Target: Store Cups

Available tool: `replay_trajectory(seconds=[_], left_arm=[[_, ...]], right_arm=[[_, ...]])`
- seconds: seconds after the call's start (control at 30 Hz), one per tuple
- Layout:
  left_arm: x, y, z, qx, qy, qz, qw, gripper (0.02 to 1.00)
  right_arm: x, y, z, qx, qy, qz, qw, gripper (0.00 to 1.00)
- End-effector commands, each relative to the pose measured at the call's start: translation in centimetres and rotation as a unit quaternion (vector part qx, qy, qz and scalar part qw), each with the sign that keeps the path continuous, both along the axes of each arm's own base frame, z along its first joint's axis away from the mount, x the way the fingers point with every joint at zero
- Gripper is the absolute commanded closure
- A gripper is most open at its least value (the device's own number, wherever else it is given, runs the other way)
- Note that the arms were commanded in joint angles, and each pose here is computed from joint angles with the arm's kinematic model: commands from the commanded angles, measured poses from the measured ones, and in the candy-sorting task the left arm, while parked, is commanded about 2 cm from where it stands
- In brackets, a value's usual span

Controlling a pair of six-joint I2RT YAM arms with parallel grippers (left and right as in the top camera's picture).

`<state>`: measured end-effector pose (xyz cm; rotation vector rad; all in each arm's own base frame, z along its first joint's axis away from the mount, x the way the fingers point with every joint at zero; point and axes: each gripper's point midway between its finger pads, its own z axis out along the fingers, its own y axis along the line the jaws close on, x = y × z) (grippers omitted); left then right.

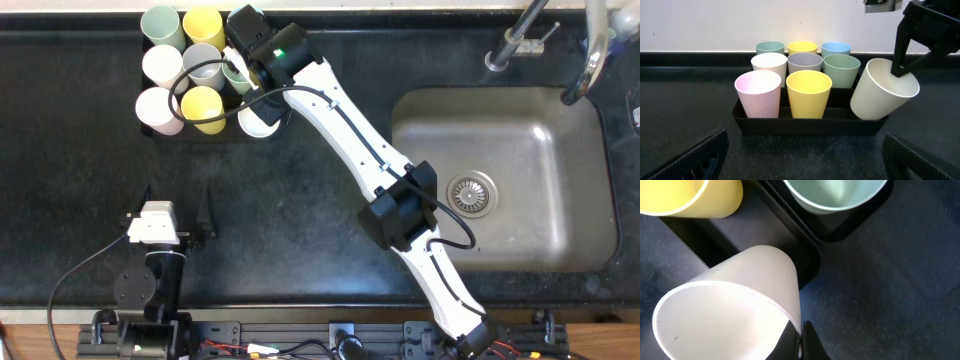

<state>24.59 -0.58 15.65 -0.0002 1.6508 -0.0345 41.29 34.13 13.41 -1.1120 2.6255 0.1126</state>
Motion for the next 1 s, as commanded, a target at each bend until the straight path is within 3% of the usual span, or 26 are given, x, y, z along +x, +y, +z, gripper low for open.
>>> replay_trajectory(seconds=[0.03, 0.57, 1.0], left_arm=[[0.0, -0.2, 0.0, -0.004, -0.001, -0.005, 1.000, 0.020], [0.0, -0.2, 0.0, -0.004, -0.001, -0.005, 1.000, 0.020], [0.0, -0.2, 0.0, -0.004, -0.001, -0.005, 1.000, 0.020]], right_arm=[[1.1, -0.3, 0.8, 0.009, -0.018, -0.012, 1.000, 0.958], [1.2, 1.2, -0.8, 0.030, -0.002, -0.002, 1.000, 0.958], [1.1, 1.4, -2.5, 0.023, 0.012, 0.000, 1.000, 0.956]])
